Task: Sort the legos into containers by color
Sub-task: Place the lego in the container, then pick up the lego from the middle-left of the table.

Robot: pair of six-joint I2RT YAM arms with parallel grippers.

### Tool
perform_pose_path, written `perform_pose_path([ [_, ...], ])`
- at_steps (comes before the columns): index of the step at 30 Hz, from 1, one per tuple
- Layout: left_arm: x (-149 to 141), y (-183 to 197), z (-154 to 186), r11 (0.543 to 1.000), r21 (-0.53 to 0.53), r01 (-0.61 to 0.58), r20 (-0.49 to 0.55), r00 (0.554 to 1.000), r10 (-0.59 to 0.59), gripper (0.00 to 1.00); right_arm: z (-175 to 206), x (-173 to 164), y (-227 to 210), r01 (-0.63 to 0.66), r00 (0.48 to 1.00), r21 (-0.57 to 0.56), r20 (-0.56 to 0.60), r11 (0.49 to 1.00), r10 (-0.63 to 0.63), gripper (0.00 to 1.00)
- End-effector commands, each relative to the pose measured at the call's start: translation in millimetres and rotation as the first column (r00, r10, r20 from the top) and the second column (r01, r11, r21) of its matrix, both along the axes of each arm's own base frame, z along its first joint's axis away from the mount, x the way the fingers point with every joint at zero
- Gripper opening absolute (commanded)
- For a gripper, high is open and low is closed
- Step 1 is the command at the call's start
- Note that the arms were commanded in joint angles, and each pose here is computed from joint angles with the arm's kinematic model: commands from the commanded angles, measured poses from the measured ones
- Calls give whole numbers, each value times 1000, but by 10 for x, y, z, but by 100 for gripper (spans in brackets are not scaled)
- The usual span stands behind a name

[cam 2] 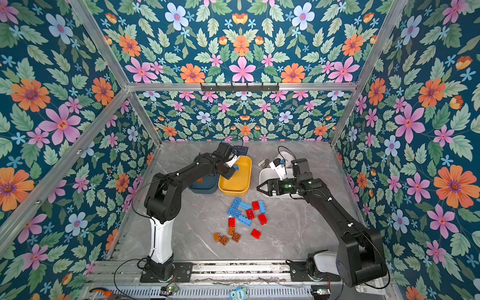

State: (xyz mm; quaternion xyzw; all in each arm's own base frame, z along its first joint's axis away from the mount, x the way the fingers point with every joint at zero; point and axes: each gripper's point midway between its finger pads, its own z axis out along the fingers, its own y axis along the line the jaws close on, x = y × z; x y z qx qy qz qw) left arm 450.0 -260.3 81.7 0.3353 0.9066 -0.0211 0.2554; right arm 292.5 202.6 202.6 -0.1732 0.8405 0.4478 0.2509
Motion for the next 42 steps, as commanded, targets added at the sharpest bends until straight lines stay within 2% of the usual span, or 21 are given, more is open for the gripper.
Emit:
perform_pose_path([
  [1, 119, 15, 30, 997, -17, -74, 31, 997, 74, 29, 9, 4, 18, -14, 1000, 11, 11, 1000, 14, 99],
  [7, 113, -21, 184, 995, -39, -88, 37, 995, 90, 49, 29, -5, 16, -16, 1000, 13, 14, 1000, 15, 99],
  [14, -118, -4, 565, 989, -90, -114, 37, 992, 117, 60, 51, -6, 29, -23, 1000, 22, 14, 1000, 23, 99],
  [18, -463, 81, 666, 985, -87, -146, 8, 989, 147, 63, 70, -12, 33, -27, 1000, 28, 16, 999, 26, 99],
  [28, -1605, 353, 517, 950, -43, -311, -53, 950, 308, 65, 42, -68, 66, -53, 998, 52, -21, 997, 54, 99],
  [31, -1904, 450, 473, 919, -59, -389, -74, 920, 384, 64, 43, -102, 75, -63, 997, 59, -34, 996, 65, 99],
  [34, -2190, 517, 376, 868, -101, -487, -102, 872, 478, 63, 24, -144, 88, -75, 996, 61, -50, 995, 78, 99],
  [42, -2840, 503, 24, 791, -140, -596, -223, 797, 561, 62, -49, -301, 171, -114, 989, 64, -82, 991, 119, 99],
])
